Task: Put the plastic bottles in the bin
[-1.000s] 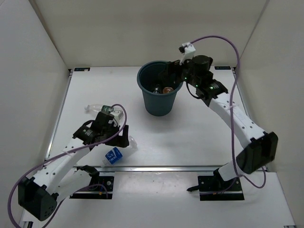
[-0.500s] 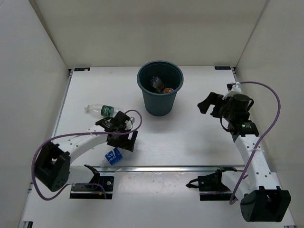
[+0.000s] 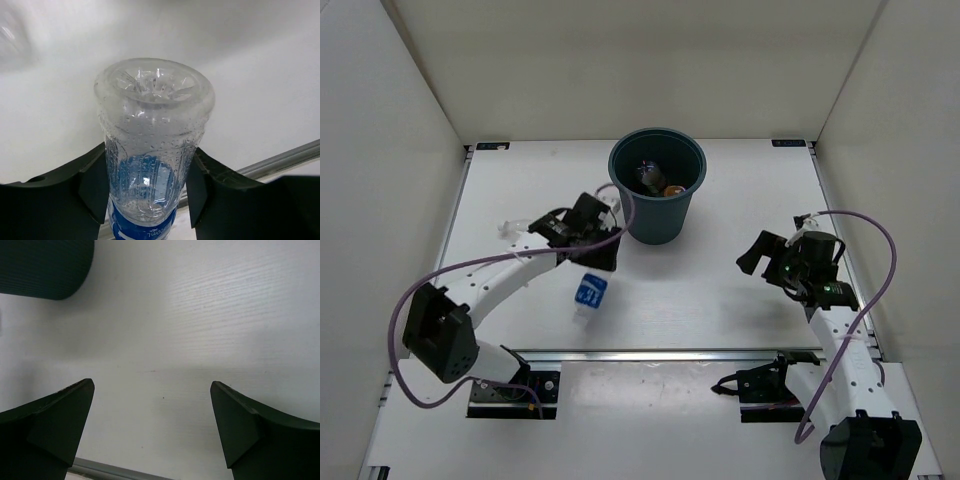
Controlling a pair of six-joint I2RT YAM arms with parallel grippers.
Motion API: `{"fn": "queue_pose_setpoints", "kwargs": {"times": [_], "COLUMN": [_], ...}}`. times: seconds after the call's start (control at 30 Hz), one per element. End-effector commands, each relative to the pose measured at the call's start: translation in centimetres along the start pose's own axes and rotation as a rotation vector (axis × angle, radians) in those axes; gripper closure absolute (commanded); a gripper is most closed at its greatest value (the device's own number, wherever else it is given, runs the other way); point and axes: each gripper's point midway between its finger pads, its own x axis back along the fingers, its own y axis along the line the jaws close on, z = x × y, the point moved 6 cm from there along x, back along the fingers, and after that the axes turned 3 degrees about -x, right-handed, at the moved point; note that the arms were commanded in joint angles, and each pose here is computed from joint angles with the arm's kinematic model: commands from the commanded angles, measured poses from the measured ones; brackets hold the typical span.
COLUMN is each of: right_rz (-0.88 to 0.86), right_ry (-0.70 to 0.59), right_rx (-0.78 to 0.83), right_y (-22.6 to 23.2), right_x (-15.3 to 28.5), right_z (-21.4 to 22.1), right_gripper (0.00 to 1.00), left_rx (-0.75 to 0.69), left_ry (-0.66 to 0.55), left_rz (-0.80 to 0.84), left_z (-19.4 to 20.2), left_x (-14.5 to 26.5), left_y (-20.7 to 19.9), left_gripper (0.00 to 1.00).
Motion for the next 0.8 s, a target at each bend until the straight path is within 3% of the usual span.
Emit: {"fn": "queue_pose_setpoints", "kwargs": {"times": [0.0, 0.17, 0.27, 0.3, 0.33, 0.43, 0.57, 0.6, 0.7, 0.77], "right_rz": [0.016, 0.009, -0.017, -0.017, -0.015, -0.007, 0.000, -0.004, 0.001, 0.011], "right_ry": [0.002, -0.005, -0.016, -0.023, -0.030, -0.032, -0.051, -0.055, -0.058, -0.054], "right_rx": [-0.012, -0.008, -0.005, -0.004, -0.005, -0.002, -0.007, 0.004, 0.001, -0.008], "right_y": [-0.3, -0.2, 0.1, 0.1, 0.1, 0.1, 0.2, 0.3, 0.2, 0.0], "right_x": [0.3, 0.8, 1.0, 1.0, 1.1, 1.1, 1.1, 1.3, 1.3, 1.1], "right_z": [0.6, 1.0, 1.0, 1.0, 0.9, 0.7, 0.0, -0.1, -0.3, 0.0], "right_gripper": [0.01, 0.01, 0.01, 0.01, 0.01, 0.01, 0.01, 0.00, 0.01, 0.01], "left_rx": [0.015, 0.037, 0.096, 0.116, 0.137, 0.183, 0.199, 0.211, 0.222, 0.199], "left_ry": [-0.337, -0.747, -0.922, -1.025, -1.109, -1.258, -1.310, -1.295, -1.317, -1.303], "left_rz": [0.010, -0.124, -0.134, -0.106, -0.115, -0.069, 0.026, 0.016, -0.017, -0.040], "left_z": [-7.4, -16.3, -19.6, -20.7, -21.9, -24.0, -27.6, -28.3, -30.6, -31.2], "left_x": [7.9, 20.4, 24.5, 25.9, 25.8, 25.8, 22.6, 20.9, 18.6, 16.8], "left_y": [-0.9, -0.1, 0.6, 0.1, 0.1, -1.2, -3.3, -3.8, -4.7, -5.3], "left_gripper": [0.51, 0.47, 0.57, 0.46, 0.37, 0.48, 0.40, 0.36, 0.39, 0.32]}}
